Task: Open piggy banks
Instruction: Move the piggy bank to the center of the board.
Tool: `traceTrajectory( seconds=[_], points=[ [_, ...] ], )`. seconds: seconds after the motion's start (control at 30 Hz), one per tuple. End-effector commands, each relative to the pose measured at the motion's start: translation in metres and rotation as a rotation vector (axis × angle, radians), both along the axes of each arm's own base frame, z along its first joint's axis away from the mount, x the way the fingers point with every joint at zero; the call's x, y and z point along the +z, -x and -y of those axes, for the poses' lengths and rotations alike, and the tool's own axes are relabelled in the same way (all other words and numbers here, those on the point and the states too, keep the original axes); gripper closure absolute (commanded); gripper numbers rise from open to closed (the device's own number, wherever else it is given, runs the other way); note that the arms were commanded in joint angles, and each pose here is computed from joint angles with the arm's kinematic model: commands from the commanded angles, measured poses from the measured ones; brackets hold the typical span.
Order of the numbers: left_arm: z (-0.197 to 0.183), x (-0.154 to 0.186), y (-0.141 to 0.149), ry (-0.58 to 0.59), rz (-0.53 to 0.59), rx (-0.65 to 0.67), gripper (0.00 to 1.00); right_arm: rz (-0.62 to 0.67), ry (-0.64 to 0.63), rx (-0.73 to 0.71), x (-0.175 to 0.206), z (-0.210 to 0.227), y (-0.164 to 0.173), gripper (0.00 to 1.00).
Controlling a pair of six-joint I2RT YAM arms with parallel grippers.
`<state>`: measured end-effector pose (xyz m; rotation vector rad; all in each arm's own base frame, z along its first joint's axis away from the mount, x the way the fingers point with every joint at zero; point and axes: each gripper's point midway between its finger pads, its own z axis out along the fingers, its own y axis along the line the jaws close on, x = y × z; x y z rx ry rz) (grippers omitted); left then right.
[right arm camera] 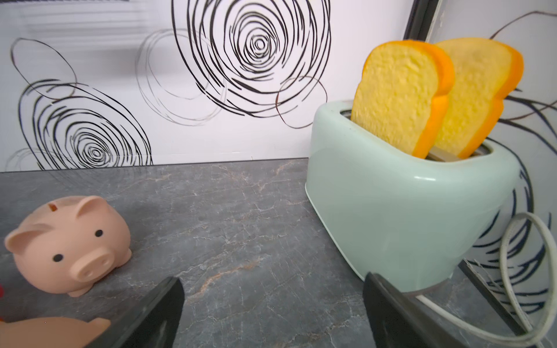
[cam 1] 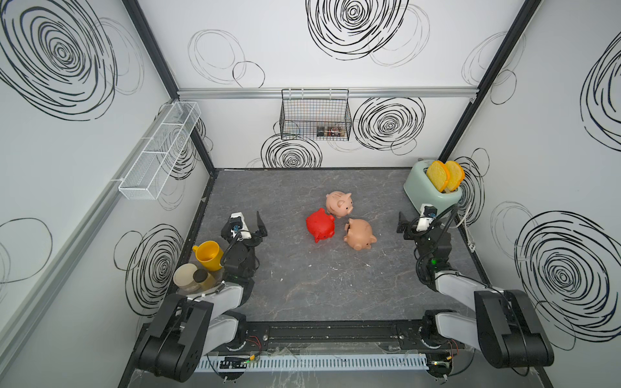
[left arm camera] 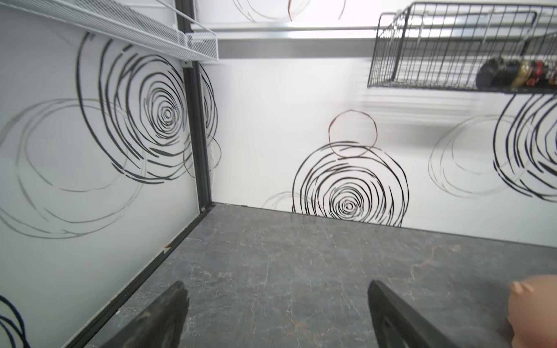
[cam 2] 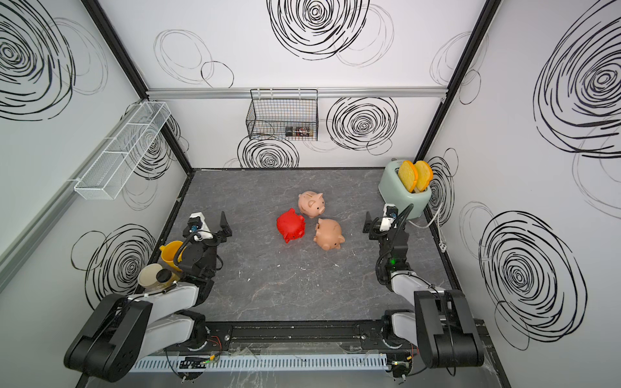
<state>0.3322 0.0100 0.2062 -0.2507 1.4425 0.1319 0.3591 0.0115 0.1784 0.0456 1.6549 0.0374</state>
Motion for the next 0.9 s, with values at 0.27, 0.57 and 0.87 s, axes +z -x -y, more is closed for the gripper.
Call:
traceTrajectory(
  seconds=[0.27,0.57,0.87],
  points=[
    [0.001,0.001,-0.028,0.307,-0.091,0.035,0.04,-0.082,-0.297,-0.059,0.013,0.002,-0.014,0.03],
    [0.073,-0.001,-0.029,0.421,-0.201,-0.216,0.04,-0.322,-0.462,0.083,-0.006,-0.030,-0.028,0.03],
    [0.172,-0.017,0.007,0.421,-0.418,-0.539,0.04,-0.469,-0.405,0.280,0.006,-0.094,-0.002,0.13]
  ],
)
